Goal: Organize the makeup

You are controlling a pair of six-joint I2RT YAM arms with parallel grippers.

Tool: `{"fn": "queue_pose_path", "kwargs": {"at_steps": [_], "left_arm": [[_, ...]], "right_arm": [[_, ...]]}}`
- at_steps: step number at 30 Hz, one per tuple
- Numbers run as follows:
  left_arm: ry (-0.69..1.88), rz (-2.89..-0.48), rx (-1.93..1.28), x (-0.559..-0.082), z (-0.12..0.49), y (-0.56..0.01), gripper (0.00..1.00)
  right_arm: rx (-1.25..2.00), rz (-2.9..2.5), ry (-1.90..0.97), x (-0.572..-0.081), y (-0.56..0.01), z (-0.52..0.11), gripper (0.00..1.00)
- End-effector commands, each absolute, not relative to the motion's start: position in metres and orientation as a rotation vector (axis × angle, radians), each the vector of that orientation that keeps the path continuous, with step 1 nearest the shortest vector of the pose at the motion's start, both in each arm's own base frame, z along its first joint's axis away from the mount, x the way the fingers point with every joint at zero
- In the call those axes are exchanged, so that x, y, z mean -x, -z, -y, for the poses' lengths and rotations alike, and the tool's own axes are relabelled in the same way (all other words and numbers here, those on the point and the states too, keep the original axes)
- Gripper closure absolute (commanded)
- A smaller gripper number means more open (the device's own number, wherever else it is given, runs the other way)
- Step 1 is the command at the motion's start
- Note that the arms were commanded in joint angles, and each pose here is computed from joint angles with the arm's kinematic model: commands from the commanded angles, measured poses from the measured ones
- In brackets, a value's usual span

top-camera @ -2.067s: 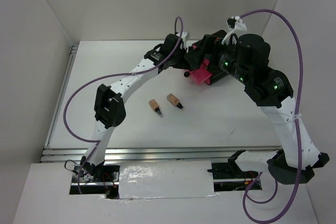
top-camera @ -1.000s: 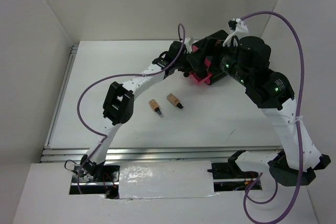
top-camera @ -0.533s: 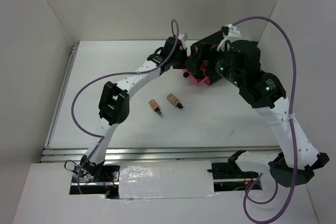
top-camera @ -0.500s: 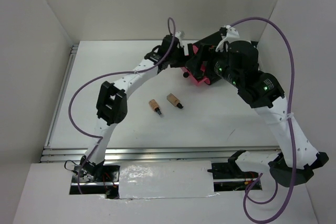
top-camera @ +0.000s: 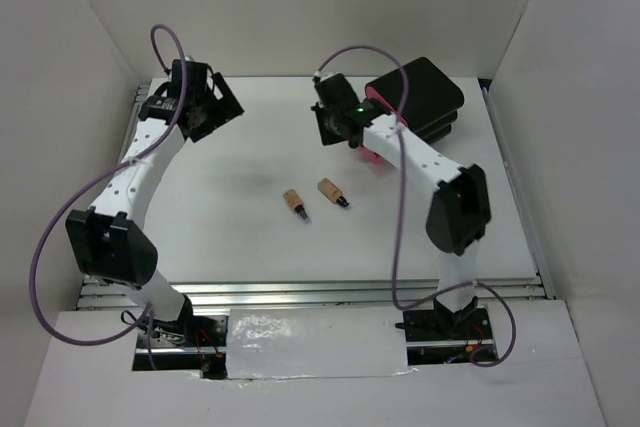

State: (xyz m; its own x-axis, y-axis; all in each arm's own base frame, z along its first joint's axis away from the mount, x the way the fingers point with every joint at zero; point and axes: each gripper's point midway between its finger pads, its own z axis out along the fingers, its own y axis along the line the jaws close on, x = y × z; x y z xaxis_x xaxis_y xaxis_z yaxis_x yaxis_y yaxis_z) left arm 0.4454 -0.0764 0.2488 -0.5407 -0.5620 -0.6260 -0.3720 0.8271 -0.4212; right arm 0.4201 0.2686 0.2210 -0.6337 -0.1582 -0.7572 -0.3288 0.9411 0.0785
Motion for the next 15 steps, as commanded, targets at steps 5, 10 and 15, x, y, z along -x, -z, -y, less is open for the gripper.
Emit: {"fn": "queue_pose_path", "kwargs": {"at_steps": [5,10,15], "left_arm": [[0.289,-2.365,0.496,-0.382,0.086,-0.228,0.01],[0.303,-2.442,0.421,-0.365,0.090,-0.220,0.01],[0.285,-2.445,0.364,-0.361,0.087,-0.222,0.01]], "right_arm": [[0.422,-2.318,0.314,-0.464,-0.152,-0.224,0.94],[0.479,-2.277,0.602,-0.482,-0.120,-0.198,0.98],[0.491,-2.245,0.715,-0.492,-0.105,-0.193,0.98]]}}
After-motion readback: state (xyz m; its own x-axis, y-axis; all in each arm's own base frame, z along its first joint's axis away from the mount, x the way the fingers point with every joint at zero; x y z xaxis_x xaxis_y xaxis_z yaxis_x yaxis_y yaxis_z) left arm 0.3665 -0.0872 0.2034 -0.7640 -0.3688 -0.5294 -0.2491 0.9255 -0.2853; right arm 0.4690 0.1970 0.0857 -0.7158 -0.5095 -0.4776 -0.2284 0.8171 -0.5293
